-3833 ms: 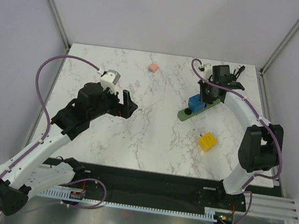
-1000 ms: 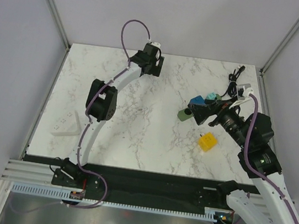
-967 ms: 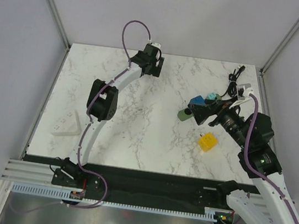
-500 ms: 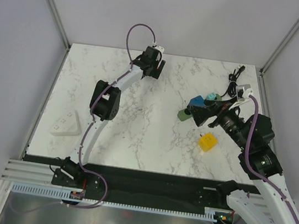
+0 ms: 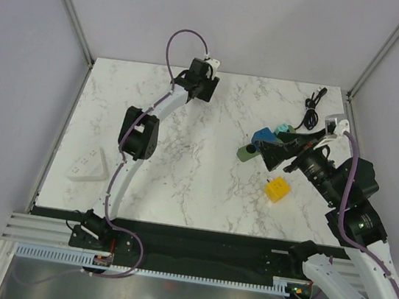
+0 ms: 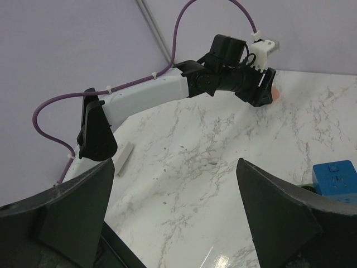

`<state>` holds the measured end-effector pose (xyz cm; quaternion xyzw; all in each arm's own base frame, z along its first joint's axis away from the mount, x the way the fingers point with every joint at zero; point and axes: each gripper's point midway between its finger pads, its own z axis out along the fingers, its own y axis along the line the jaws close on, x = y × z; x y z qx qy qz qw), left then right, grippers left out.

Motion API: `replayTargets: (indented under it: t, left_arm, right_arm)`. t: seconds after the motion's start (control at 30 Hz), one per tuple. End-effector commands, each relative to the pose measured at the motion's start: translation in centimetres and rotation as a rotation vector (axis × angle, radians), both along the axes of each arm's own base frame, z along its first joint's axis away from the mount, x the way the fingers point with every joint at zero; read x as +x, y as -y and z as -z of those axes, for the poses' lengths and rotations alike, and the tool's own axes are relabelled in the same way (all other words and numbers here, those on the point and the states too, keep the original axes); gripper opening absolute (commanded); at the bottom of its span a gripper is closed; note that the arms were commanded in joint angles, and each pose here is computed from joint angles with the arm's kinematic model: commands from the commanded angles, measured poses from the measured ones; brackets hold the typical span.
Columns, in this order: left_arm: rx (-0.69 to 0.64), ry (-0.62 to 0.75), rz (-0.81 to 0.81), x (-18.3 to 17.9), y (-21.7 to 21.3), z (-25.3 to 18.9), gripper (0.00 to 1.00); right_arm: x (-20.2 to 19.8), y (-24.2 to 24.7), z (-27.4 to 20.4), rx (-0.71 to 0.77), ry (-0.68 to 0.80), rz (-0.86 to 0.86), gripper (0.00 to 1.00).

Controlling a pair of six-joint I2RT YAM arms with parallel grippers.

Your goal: Insert the plug

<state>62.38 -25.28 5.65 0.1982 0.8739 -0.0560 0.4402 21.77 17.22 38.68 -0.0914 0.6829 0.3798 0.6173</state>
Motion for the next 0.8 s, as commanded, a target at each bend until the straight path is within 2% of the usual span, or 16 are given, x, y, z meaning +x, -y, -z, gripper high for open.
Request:
replayTargets:
  t: [0.0, 0.07, 0.4, 0.5, 0.57, 0.63, 0.77]
  left_arm:
    - [-0.023, 0.033, 0.069, 0.5, 1.1, -1.3, 0.62]
    - [-0.031, 0.023, 0.067, 0.3, 1.2, -1.2, 0.54]
    - [-0.064, -0.050, 0.014, -1.0, 0.9, -0.3, 0.49]
    - [-0.104, -0.080, 0.016, -1.8, 1.3, -0.9, 0.34]
    - [-0.139, -0.062, 0.006, -1.9, 1.6, -3.0, 0.30]
    - [-0.174, -0.045, -0.014, -1.9, 1.6, -4.7, 0.29]
    - [-0.267, 0.064, -0.091, -1.0, 1.0, -10.9, 0.29]
  right_arm:
    - [-0.7, 0.4, -2.3, 0.017, 0.053, 0.004, 0.98]
    - [-0.9, 0.5, -2.6, 0.022, 0.060, 0.006, 0.98]
    - [-1.7, 1.4, -3.3, 0.043, 0.085, 0.028, 0.98]
    - [-1.6, 1.5, -3.3, 0.040, 0.089, 0.038, 0.98]
    - [-1.6, 1.5, -3.2, 0.038, 0.087, 0.036, 0.98]
    - [-1.6, 1.5, -3.1, 0.044, 0.080, 0.037, 0.98]
    - [-1.3, 1.2, -2.8, 0.060, 0.058, 0.033, 0.98]
